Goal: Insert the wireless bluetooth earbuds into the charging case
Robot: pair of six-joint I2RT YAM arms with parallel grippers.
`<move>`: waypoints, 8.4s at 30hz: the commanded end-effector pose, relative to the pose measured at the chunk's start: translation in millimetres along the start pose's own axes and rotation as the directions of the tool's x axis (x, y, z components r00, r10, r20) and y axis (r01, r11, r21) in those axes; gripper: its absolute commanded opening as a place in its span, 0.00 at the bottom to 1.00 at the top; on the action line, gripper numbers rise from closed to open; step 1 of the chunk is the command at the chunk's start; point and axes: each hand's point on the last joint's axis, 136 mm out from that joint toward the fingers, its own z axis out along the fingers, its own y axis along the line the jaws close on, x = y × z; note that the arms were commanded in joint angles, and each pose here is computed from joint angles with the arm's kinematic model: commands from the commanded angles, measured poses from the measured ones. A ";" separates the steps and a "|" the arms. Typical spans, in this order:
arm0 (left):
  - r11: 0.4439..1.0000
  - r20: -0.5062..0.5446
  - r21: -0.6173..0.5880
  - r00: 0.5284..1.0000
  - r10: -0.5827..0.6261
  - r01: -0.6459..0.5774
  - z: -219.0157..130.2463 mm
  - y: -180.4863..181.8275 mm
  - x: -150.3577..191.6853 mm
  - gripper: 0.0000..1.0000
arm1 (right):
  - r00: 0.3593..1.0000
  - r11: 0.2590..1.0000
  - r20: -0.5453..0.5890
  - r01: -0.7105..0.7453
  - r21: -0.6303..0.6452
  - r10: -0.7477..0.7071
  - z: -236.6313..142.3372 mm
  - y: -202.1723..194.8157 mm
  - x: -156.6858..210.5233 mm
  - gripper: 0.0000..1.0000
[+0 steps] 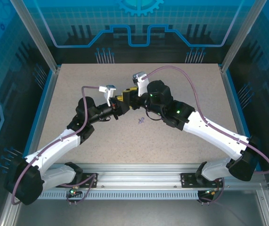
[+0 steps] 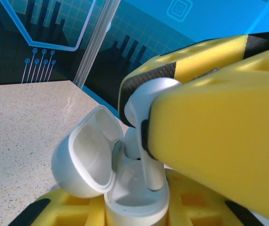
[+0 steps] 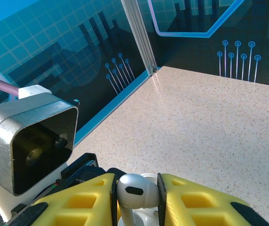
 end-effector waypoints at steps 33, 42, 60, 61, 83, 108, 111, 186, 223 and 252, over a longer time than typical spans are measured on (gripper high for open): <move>0.992 0.035 0.031 0.992 0.121 -0.122 -4.8 -20.4 -21.1 0.11 | 0.999 0.999 0.046 0.022 0.025 -0.023 -22.5 3.1 -15.7 0.40; 0.995 -0.008 -0.023 0.995 0.100 -0.100 -10.8 -10.4 -7.3 0.11 | 0.998 0.991 0.059 -0.001 0.131 -0.007 -42.2 -27.5 -22.5 0.46; 0.970 0.041 -0.242 0.999 0.003 0.007 -78.2 22.4 -41.2 0.11 | 0.956 0.959 -0.234 -0.113 0.258 0.176 21.6 -140.8 47.1 0.54; 0.964 0.043 -0.264 0.999 -0.003 0.014 -81.2 27.0 -42.4 0.11 | 0.951 0.963 -0.257 -0.108 0.246 0.172 32.9 -141.8 52.7 0.54; 0.886 0.074 -0.460 0.997 -0.029 0.060 -140.1 37.7 -67.3 0.11 | 0.825 0.982 -0.560 -0.156 -0.109 0.069 270.9 -73.1 161.4 0.49; 0.796 0.100 -0.588 0.990 -0.104 0.143 -149.3 83.6 -57.9 0.11 | 0.843 0.951 -0.503 -0.287 -0.118 0.192 318.3 -72.5 188.6 0.48; 0.750 0.158 -0.627 0.977 -0.145 0.212 -154.8 113.0 -57.3 0.11 | 0.848 0.961 -0.498 -0.262 -0.091 0.184 301.8 -82.4 166.6 0.47; 0.150 0.319 -0.856 0.733 -0.601 0.495 -128.9 376.2 120.8 0.07 | 0.969 0.995 -0.227 -0.100 -0.004 0.096 55.7 -118.0 26.4 0.55; 0.505 0.107 -0.777 0.869 -0.483 0.375 -134.1 199.4 35.4 0.10 | 0.799 0.994 -0.598 -0.105 -0.027 0.068 139.1 -117.8 161.2 0.54; 0.788 -0.089 -0.574 0.940 -0.331 0.223 -140.9 73.5 -9.0 0.10 | 0.666 0.940 -0.746 -0.261 -0.221 0.009 266.0 -47.2 262.5 0.27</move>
